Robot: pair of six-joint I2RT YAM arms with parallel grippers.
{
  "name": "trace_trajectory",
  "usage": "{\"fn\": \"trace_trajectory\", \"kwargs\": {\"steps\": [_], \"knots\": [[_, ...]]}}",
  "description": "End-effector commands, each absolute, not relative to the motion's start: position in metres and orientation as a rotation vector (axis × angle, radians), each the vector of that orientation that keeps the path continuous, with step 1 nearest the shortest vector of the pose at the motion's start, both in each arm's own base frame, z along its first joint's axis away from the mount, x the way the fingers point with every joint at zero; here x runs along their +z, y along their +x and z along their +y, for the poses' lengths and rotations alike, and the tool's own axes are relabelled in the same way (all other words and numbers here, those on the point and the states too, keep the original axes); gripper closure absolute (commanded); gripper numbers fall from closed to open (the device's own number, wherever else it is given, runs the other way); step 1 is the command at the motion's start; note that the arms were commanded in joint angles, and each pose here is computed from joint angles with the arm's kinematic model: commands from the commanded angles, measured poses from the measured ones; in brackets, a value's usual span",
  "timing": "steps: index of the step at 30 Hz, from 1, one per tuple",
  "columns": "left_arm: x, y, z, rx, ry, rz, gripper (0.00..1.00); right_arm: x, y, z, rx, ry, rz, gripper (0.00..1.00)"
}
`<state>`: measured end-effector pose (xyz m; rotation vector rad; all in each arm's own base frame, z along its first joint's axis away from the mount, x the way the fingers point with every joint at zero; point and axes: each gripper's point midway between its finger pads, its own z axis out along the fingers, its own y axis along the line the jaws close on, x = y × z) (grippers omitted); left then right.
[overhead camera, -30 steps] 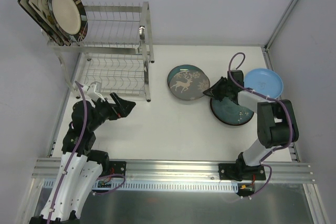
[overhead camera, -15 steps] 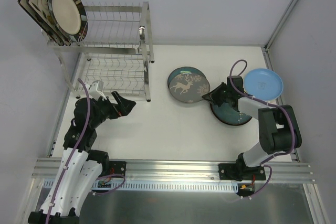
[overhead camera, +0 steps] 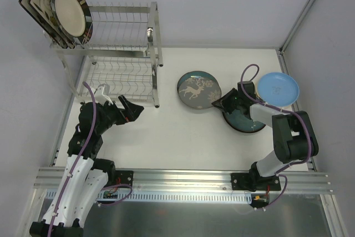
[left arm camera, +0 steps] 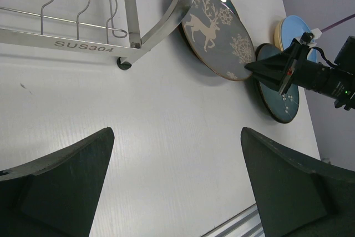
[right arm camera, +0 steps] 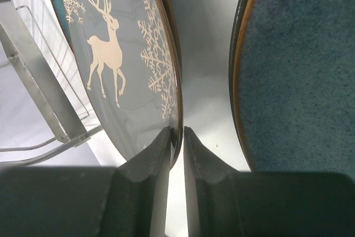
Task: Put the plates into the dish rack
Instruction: Grab a plate with the right arm
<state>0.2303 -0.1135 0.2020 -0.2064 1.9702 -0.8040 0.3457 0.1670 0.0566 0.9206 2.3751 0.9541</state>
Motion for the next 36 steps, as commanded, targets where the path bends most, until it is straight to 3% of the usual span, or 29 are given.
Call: {"fn": "trace_trajectory", "kwargs": {"steps": [1, 17, 23, 36], "knots": [[0.213, 0.235, -0.115, -0.801, -0.169, 1.922, 0.01, 0.047, 0.344, 0.167, 0.932, 0.956, 2.373, 0.82], [0.217, 0.236, -0.115, -0.802, -0.164, 1.909, 0.01, 0.048, 0.358, 0.169, 0.914, 0.964, 2.363, 0.82], [0.219, 0.234, -0.117, -0.819, -0.156, 1.907, 0.01, 0.051, 0.363, 0.170, 0.911, 0.959, 2.357, 0.99], [0.247, 0.241, -0.147, -0.982, -0.152, 1.928, 0.01, 0.109, 0.383, 0.172, 1.004, 0.882, 2.253, 0.99]]}}
